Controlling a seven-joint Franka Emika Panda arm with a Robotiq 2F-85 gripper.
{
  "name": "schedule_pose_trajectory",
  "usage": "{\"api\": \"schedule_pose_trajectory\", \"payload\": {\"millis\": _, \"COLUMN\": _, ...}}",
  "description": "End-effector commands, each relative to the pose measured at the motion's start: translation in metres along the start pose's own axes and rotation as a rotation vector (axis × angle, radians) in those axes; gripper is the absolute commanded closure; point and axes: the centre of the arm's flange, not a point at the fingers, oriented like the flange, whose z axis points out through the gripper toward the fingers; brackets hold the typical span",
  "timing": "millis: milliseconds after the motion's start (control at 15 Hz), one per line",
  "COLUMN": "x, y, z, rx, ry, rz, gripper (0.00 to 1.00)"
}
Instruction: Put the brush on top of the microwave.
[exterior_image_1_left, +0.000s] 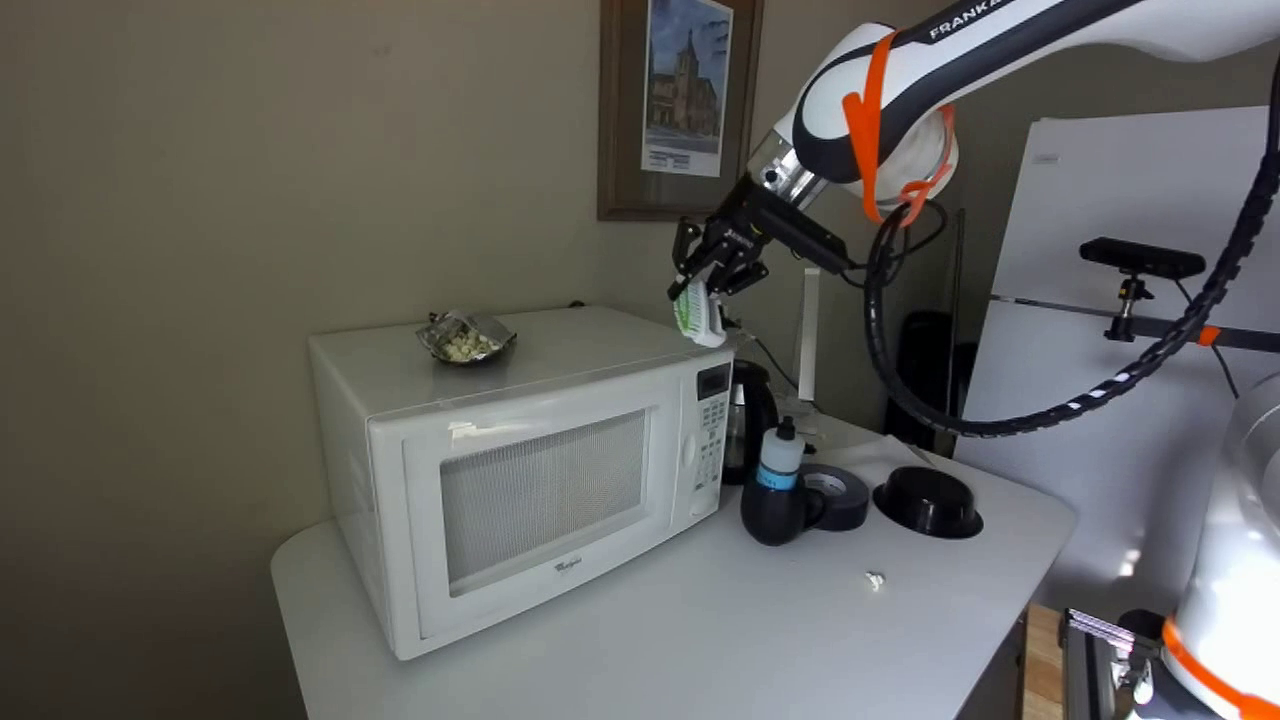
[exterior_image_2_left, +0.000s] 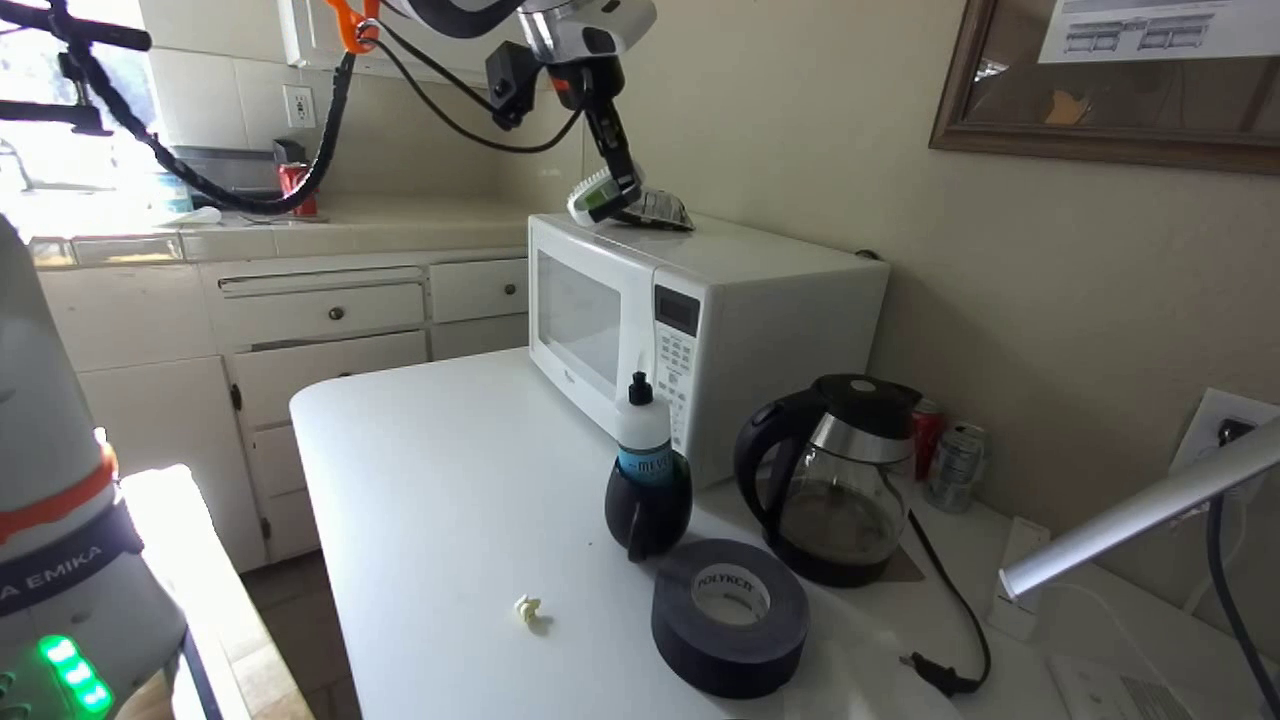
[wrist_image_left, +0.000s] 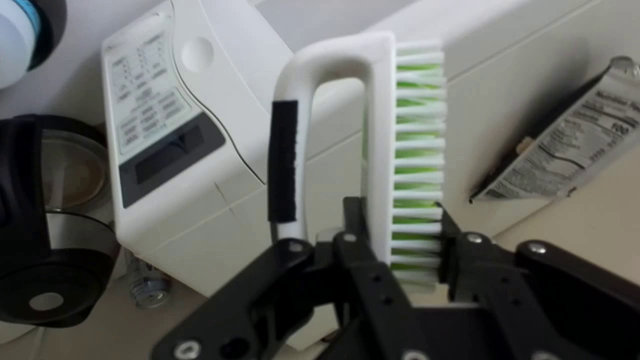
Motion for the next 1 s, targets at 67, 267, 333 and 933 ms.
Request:
{"api": "schedule_pose_trajectory", "payload": {"millis": 67, "x": 0.062, "y": -0.033, "z": 0.027, "rx": 0.019, "ry": 0.063, "rz": 0.126, "gripper": 0.92}}
{"api": "schedule_pose_trajectory", "payload": {"millis": 267, "x": 0.094, "y": -0.032, "z": 0.044, "rx": 0.009, "ry": 0.075, "rz": 0.198, "gripper": 0.92}}
{"api": "schedule_pose_trajectory", "payload": {"millis": 333, "x": 0.102, "y": -0.028, "z": 0.051, "rx": 0.003, "ry": 0.077, "rz": 0.221, "gripper": 0.92}}
{"api": "schedule_pose_trajectory", "payload": {"millis": 933, "x": 0.133, "y": 0.003, "z": 0.095, "rx": -0.158, "ry": 0.053, "rz": 0.386, "gripper": 0.92}}
